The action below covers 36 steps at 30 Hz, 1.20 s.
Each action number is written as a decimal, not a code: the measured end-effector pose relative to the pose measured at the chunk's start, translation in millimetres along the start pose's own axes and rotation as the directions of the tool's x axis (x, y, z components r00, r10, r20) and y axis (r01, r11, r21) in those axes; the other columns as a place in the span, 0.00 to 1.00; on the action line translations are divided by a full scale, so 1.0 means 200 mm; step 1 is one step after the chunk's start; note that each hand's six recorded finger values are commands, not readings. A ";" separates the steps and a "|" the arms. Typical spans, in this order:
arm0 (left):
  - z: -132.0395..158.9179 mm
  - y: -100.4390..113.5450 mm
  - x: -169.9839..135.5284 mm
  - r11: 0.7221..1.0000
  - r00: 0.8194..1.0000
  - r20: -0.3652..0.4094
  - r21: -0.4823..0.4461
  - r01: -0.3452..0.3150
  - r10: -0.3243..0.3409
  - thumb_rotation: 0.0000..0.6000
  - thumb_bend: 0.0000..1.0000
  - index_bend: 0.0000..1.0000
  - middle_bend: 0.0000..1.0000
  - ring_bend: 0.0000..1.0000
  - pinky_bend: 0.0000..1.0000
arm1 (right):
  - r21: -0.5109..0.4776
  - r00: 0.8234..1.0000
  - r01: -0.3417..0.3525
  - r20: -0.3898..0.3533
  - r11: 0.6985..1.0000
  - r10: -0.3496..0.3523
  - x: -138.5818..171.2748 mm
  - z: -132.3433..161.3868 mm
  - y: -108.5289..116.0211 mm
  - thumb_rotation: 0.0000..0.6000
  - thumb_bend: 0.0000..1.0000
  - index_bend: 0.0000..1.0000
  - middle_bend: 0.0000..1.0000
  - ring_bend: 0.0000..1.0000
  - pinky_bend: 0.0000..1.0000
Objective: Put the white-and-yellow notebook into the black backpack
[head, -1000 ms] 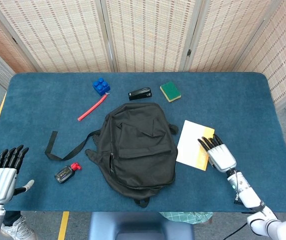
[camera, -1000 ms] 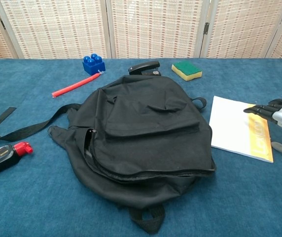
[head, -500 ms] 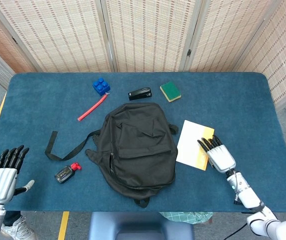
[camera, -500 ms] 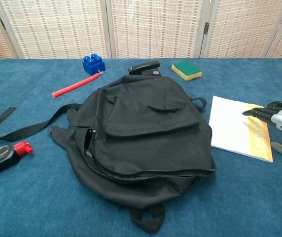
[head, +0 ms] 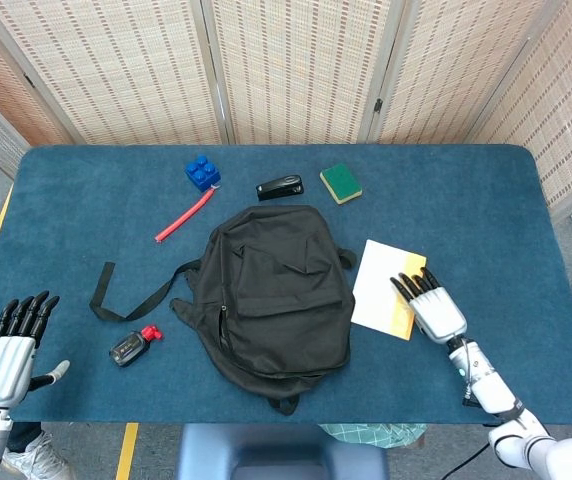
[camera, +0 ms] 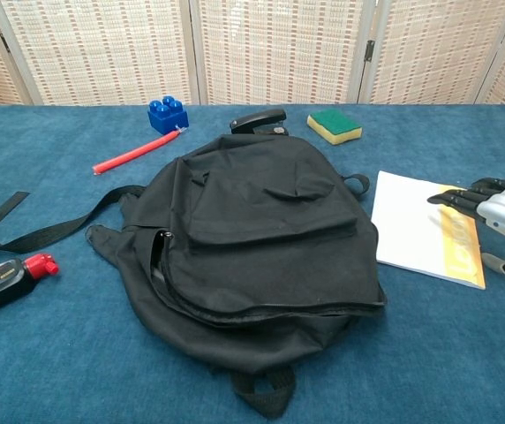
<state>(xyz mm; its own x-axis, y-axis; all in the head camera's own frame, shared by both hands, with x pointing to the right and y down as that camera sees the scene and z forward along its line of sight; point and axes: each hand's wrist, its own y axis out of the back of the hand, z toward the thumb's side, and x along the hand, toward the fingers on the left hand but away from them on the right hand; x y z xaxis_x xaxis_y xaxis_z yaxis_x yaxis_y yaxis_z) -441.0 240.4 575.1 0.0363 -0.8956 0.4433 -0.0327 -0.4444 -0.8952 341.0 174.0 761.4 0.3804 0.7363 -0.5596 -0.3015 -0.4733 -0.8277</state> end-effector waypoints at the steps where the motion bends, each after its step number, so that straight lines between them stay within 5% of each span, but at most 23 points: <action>1: 0.00 0.00 0.00 1.000 1.000 0.000 0.000 0.000 0.000 1.00 0.21 0.05 0.07 0.08 0.00 | -0.001 1.000 0.005 -0.001 1.000 -0.005 0.00 0.00 0.00 1.00 0.43 0.08 0.15 0.18 0.09; 17: 0.00 0.01 0.00 1.000 1.000 0.000 -0.003 -0.006 0.006 1.00 0.21 0.05 0.07 0.08 0.00 | -0.072 0.996 0.092 -0.016 0.993 -0.093 -0.09 0.06 0.15 1.00 0.45 0.09 0.16 0.19 0.09; 24: 0.00 0.01 -0.01 1.000 1.000 -0.002 -0.007 -0.008 0.008 1.00 0.21 0.05 0.07 0.08 0.00 | -0.118 0.988 0.147 -0.026 0.982 -0.151 -0.13 0.10 0.24 1.00 0.54 0.12 0.18 0.22 0.14; 36: 0.00 0.01 0.00 1.000 1.000 0.001 -0.008 -0.004 0.004 1.00 0.22 0.06 0.07 0.08 0.00 | -0.130 0.983 0.150 -0.083 0.980 -0.161 -0.18 0.22 0.28 1.00 0.57 0.12 0.19 0.23 0.15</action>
<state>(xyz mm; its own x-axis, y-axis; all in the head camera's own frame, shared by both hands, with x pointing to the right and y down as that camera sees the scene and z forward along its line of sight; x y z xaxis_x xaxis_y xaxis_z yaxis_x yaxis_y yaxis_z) -440.7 240.3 573.9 0.0370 -0.8973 0.4398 -0.0413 -0.4411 -0.8965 272.3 142.9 737.4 0.4956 0.7600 -0.4205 -0.1252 -0.4165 -0.9005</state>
